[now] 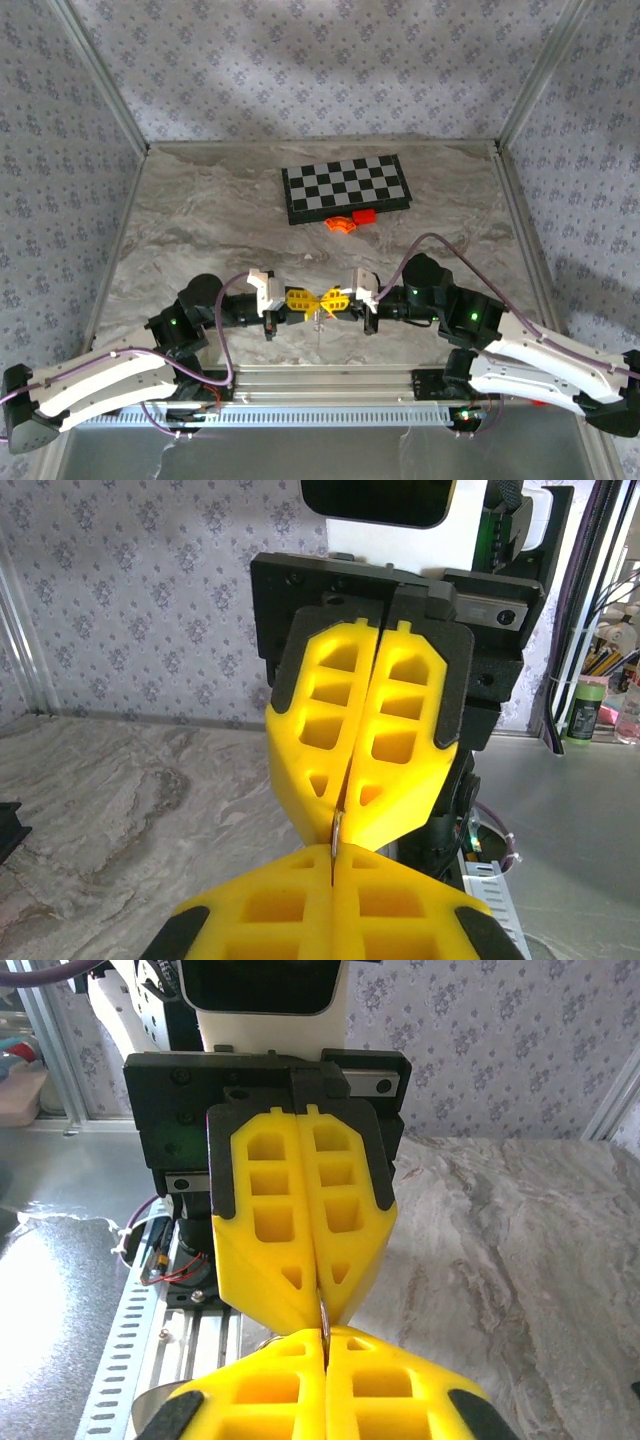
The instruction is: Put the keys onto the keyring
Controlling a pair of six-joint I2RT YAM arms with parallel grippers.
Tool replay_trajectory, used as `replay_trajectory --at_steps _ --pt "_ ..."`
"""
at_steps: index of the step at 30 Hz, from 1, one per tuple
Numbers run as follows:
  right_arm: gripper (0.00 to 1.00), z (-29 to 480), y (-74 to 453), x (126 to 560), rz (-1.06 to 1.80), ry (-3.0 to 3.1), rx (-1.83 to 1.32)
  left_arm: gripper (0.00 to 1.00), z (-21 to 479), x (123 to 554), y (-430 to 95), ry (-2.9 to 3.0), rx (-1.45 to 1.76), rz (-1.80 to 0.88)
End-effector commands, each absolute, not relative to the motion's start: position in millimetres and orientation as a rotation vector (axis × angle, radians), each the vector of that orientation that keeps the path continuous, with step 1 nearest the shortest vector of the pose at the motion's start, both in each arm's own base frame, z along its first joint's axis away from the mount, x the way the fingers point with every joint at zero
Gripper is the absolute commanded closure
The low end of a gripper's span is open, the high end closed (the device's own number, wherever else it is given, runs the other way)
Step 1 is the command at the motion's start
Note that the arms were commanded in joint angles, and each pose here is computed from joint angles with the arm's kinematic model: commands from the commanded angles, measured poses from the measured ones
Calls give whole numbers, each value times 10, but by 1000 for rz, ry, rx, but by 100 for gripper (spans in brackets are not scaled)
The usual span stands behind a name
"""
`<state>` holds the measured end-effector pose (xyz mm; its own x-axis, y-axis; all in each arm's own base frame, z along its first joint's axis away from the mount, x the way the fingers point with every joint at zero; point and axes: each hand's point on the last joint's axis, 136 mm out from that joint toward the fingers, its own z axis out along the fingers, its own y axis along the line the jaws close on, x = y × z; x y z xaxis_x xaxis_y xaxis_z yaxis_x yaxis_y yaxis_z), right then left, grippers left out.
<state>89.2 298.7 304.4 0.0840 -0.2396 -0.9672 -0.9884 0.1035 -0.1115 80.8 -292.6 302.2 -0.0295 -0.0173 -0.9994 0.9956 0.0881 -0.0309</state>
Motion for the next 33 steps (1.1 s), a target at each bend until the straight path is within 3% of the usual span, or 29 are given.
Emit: replay_trajectory --at_steps 1,4,10,33 --pt "100 3009 2978 912 913 1376 -1347 100 3273 722 -2893 1163 1112 -1194" --pt "100 3012 2947 946 870 1388 -1353 100 3204 795 -2882 1218 1111 -1141" --pt "100 2939 2884 1007 732 1449 -1424 73 2888 1041 -2773 1422 1151 -906" --pt "100 2802 2998 967 585 1505 -1652 70 2860 899 -2911 1454 1274 -985"
